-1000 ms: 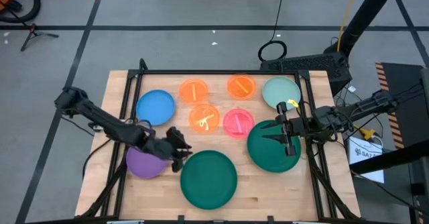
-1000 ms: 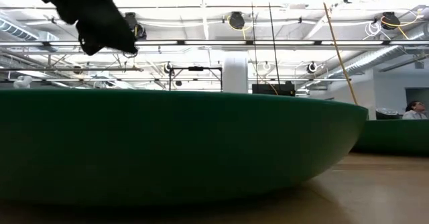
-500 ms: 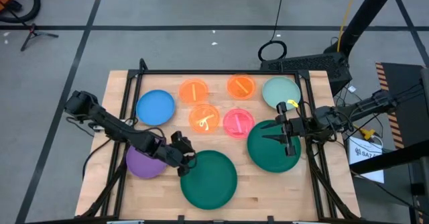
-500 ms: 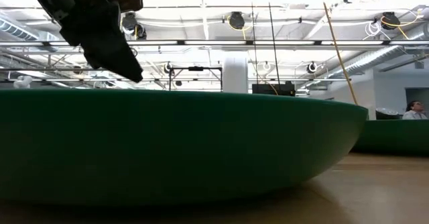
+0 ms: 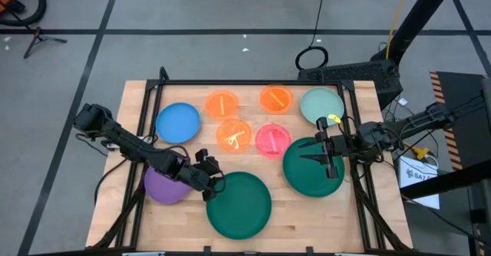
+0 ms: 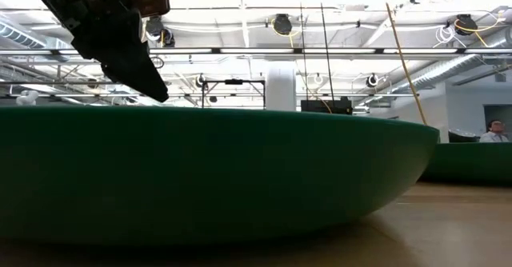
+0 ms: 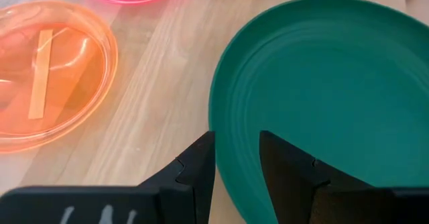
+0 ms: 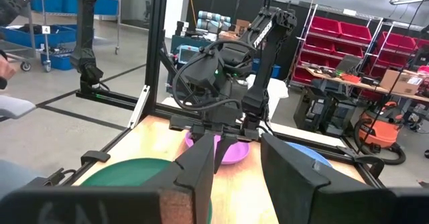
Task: Stack plastic plates
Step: Stack the big left green plate on top of the big right green plate, then stack the medium light green plate on top of the big green plate
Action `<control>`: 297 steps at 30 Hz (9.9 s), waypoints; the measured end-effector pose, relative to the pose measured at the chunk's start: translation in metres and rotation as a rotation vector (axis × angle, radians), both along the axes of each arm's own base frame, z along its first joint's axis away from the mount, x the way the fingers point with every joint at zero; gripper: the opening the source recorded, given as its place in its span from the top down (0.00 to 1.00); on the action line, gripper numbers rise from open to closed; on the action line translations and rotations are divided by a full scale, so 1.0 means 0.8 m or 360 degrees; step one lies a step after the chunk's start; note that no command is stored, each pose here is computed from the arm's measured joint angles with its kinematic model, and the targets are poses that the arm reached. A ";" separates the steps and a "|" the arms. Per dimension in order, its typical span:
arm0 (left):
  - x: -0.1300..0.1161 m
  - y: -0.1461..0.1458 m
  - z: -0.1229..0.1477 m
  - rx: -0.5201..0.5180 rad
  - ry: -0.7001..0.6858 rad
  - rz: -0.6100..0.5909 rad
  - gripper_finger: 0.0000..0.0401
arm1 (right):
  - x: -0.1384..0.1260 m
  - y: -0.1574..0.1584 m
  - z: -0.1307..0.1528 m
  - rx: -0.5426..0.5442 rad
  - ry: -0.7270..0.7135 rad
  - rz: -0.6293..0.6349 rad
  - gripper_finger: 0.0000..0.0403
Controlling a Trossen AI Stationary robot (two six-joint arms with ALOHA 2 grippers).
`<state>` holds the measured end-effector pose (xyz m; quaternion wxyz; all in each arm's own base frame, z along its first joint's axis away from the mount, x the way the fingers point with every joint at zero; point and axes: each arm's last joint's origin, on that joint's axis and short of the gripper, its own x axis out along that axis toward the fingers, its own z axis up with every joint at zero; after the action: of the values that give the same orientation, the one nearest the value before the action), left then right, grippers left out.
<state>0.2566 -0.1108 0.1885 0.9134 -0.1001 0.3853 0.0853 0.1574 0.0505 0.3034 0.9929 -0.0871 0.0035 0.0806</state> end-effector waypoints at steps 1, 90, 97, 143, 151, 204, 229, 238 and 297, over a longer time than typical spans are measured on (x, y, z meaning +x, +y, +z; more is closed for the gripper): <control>0.000 0.000 0.000 -0.0003 0.0000 0.0004 0.70 | 0.000 0.000 0.000 0.0000 0.0000 0.0000 0.71; 0.036 0.053 0.033 -0.0174 -0.0506 0.0462 0.97 | 0.000 0.001 -0.003 -0.0126 0.0012 0.0034 0.71; 0.052 0.089 0.048 -0.0227 -0.0727 0.0560 0.97 | -0.003 0.018 0.000 -0.0302 -0.0080 0.0282 0.71; 0.251 0.116 0.027 -0.0204 -0.0575 0.0713 0.97 | -0.032 0.055 0.014 -0.0390 -0.0247 0.0621 0.71; 0.257 0.115 0.013 -0.0207 -0.0595 0.0750 0.97 | -0.032 0.055 0.014 -0.0394 -0.0248 0.0617 0.71; 0.265 0.109 -0.014 -0.0228 -0.0602 0.0825 0.82 | -0.030 0.050 0.009 -0.0428 -0.0158 0.0422 0.71; 0.268 0.110 -0.010 -0.0281 -0.0651 0.0768 0.81 | -0.030 0.050 0.008 -0.0428 -0.0157 0.0422 0.71; 0.269 0.114 -0.009 -0.0343 -0.0659 0.0792 0.81 | -0.030 0.050 0.008 -0.0429 -0.0155 0.0423 0.71; -0.028 0.123 0.112 0.0828 -0.0304 0.0205 0.82 | 0.127 -0.053 -0.019 0.0562 0.1024 -0.1008 0.71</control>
<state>0.2341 -0.0124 0.2779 0.9333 0.1056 0.2554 0.2294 0.2588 0.0079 0.2879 0.9167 0.1176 0.3231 -0.2033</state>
